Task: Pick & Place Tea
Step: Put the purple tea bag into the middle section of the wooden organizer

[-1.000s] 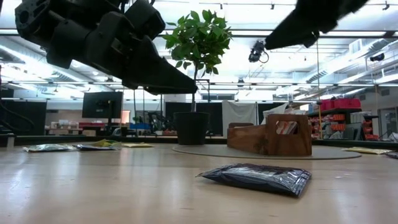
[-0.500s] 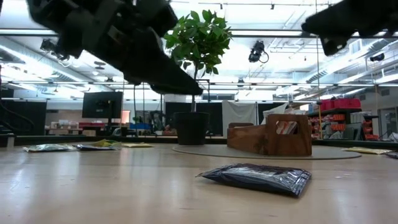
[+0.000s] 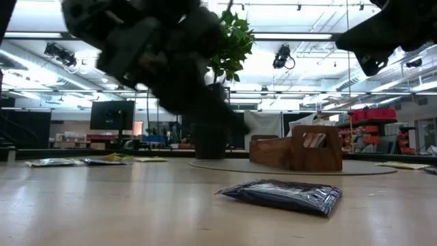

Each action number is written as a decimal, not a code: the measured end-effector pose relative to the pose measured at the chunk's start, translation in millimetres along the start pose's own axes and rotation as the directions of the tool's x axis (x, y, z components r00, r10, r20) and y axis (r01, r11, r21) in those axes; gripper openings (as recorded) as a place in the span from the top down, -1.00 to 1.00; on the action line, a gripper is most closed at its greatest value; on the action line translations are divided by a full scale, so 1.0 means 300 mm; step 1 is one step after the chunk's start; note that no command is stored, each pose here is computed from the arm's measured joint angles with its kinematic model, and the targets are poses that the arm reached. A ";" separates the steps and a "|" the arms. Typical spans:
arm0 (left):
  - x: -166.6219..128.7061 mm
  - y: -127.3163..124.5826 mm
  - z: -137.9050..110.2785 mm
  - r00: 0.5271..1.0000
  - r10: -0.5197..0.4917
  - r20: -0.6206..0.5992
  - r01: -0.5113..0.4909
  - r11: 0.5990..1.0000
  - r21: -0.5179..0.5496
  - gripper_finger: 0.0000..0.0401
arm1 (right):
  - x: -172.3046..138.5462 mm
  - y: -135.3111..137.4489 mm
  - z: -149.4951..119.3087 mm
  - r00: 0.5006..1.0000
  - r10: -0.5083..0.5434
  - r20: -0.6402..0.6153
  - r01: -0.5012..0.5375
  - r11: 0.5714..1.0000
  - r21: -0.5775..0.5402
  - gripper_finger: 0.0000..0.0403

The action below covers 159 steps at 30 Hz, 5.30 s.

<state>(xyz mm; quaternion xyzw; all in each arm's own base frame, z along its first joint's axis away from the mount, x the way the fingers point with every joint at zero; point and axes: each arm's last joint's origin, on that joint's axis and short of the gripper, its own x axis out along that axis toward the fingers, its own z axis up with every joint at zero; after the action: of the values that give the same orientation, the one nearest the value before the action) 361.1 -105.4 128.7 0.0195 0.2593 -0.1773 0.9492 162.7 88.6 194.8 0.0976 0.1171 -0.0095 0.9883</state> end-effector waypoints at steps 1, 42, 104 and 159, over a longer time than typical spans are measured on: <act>0.007 -0.009 0.003 1.000 -0.008 0.003 0.008 1.000 0.023 0.13 | 0.000 -0.002 -0.003 1.000 -0.004 -0.007 0.004 1.000 -0.005 0.74; 0.134 -0.017 -0.063 0.994 0.038 -0.100 -0.027 0.994 0.104 0.96 | 0.001 -0.012 -0.015 0.998 -0.054 -0.033 0.054 0.998 -0.018 0.74; 0.149 0.039 -0.067 0.992 -0.022 -0.126 0.031 0.997 0.072 0.69 | 0.002 -0.024 -0.024 0.992 -0.116 -0.049 0.117 0.993 0.030 0.74; 0.059 -0.119 0.094 0.774 0.621 0.124 -0.574 0.605 0.552 0.99 | 0.315 0.101 0.171 0.823 -0.117 -0.556 0.285 0.932 0.226 -0.04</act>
<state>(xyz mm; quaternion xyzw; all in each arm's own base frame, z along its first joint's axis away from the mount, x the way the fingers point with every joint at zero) 376.7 -148.1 146.2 0.3893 0.2117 0.0828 0.8926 267.7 108.8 227.5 0.2316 0.3937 -0.1050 0.8834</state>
